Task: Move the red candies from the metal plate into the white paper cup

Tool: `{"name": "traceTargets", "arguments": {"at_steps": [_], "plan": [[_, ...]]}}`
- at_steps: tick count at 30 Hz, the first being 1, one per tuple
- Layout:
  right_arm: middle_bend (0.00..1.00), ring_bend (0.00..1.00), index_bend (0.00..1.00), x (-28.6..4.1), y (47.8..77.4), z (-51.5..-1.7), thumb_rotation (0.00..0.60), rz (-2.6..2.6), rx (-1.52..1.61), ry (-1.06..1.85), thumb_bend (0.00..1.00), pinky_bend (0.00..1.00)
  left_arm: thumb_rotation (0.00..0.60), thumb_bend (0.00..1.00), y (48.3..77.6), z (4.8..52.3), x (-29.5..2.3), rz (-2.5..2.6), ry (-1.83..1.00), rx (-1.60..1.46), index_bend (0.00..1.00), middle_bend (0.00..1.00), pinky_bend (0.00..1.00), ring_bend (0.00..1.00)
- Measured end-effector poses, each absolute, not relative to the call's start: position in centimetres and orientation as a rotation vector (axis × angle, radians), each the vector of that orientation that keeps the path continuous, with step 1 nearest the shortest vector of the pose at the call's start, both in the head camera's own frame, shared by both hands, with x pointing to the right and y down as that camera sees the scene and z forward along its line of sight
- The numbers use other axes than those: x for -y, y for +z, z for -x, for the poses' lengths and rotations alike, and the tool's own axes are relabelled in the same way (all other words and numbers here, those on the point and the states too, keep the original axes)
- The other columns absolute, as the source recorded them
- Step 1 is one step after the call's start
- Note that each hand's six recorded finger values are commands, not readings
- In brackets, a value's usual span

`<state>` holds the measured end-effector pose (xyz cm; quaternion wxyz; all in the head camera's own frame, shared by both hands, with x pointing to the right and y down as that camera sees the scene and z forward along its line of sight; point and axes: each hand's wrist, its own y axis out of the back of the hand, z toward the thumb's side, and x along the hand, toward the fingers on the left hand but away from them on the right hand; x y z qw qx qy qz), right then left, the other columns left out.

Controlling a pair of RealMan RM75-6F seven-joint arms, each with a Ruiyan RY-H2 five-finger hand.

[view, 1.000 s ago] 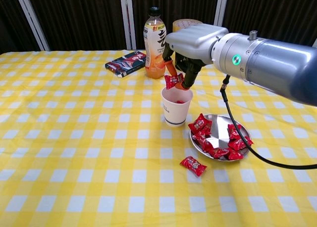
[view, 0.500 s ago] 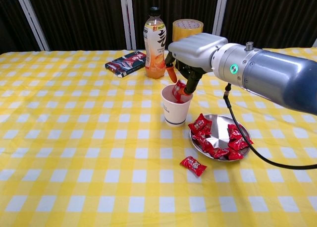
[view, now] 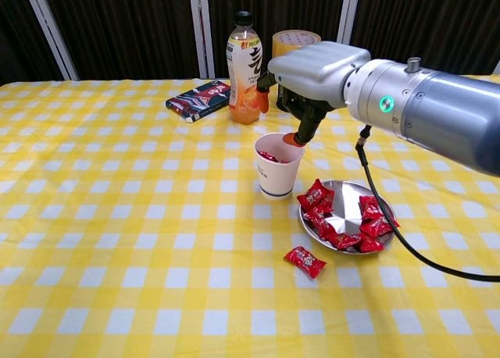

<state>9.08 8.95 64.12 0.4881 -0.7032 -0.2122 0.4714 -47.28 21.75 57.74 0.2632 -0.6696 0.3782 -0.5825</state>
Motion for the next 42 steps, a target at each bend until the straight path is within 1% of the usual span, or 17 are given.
{"name": "traceTargets", "arguments": {"at_steps": [6,10,14,20,25,35,38,42], "plan": [[0.78,0.88,0.36,-10.5,61.4,-10.1,0.6,1.701,0.488,1.061,0.37,0.99,0.6,0.05,57.7,47.3,-21.8,1.806,-1.573,-1.02,0.0,0.0,0.0,0.0],[0.78,0.88,0.36,-13.0,60.0,-11.0,0.6,1.715,0.426,1.001,0.37,0.99,0.6,0.05,57.7,47.2,-21.8,1.801,-1.574,-1.016,0.0,0.0,0.0,0.0],[0.78,0.88,0.34,-15.8,59.7,-11.5,0.6,1.744,0.354,0.968,0.37,0.99,0.6,0.05,57.7,47.2,-21.9,1.798,-1.579,-1.022,0.0,0.0,0.0,0.0],[0.78,0.88,0.27,-19.2,61.1,-11.6,0.6,1.772,0.262,0.97,0.37,0.99,0.6,0.05,57.7,47.2,-22.0,1.785,-1.58,-1.021,0.0,0.0,0.0,0.0],[0.78,0.88,0.26,-20.7,63.2,-11.2,0.6,1.779,0.217,1.014,0.35,0.99,0.6,0.05,57.6,47.6,-21.8,1.771,-1.588,-1.055,0.0,0.0,0.0,0.0],[0.78,0.88,0.26,-20.8,66.9,-11.8,0.6,1.757,0.194,1.129,0.35,0.99,0.6,0.05,57.4,48.1,-21.6,1.752,-1.591,-1.093,0.0,0.0,0.0,0.0],[0.78,0.88,0.26,-21.0,67.5,-11.9,0.6,1.771,0.182,1.148,0.34,0.99,0.6,0.05,57.4,48.1,-21.6,1.751,-1.591,-1.098,0.0,0.0,0.0,0.0],[0.78,0.88,0.26,-21.4,67.6,-11.6,0.6,1.792,0.175,1.141,0.33,0.99,0.6,0.05,57.5,48.1,-21.5,1.751,-1.592,-1.096,0.0,0.0,0.0,0.0]]}}
